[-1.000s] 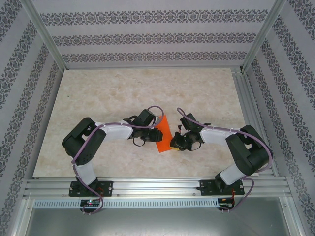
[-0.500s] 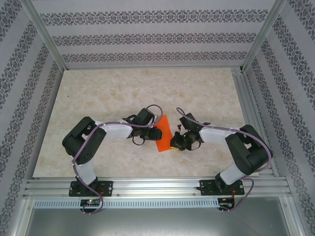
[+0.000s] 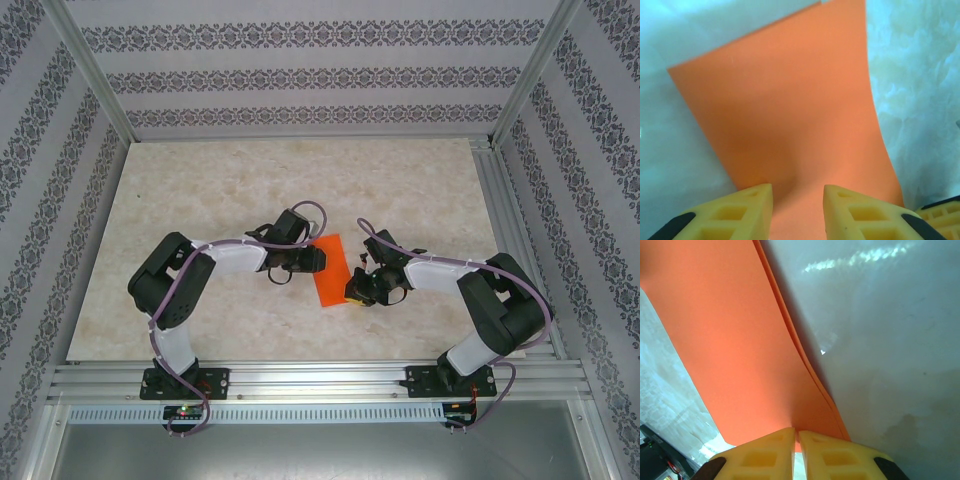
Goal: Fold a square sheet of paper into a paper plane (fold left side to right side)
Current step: First fold the square sheet of paper in half at the center of the table, then hold the square sheet of paper at the center of the table.
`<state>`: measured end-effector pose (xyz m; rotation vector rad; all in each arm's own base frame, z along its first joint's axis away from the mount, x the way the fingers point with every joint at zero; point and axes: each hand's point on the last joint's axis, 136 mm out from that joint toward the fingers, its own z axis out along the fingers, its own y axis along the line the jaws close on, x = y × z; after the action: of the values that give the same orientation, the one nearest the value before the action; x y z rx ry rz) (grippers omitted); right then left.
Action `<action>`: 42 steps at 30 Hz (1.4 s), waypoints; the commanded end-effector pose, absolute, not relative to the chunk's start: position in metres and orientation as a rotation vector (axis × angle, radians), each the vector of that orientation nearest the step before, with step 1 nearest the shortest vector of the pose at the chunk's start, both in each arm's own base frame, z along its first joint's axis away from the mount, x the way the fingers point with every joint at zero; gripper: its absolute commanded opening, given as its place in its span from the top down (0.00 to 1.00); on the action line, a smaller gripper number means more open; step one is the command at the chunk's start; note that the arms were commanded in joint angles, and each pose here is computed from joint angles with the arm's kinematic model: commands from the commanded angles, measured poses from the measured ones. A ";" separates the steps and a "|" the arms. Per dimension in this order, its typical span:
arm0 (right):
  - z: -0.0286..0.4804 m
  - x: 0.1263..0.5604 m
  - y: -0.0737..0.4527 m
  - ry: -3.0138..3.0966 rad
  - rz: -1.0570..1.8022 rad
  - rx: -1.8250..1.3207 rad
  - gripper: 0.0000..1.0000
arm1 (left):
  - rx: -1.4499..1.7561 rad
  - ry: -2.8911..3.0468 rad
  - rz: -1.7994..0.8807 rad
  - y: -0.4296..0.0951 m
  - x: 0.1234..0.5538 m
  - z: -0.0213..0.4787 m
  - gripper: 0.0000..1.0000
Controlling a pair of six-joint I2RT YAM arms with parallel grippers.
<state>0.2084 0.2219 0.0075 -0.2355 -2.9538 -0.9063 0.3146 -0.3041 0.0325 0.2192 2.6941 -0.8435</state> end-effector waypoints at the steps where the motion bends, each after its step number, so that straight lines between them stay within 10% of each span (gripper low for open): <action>1: -0.034 0.185 0.181 -2.986 -0.544 -0.295 0.85 | 0.235 2.648 -0.808 -0.302 0.335 0.037 0.65; 42: -0.032 0.189 0.187 -2.986 -0.551 -0.266 0.85 | 0.339 2.544 -1.123 -0.335 0.281 0.058 0.60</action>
<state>0.2084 0.2233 0.0078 -0.2247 -2.9472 -0.8861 0.2835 -0.3266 0.0629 0.3308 2.5537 -1.0874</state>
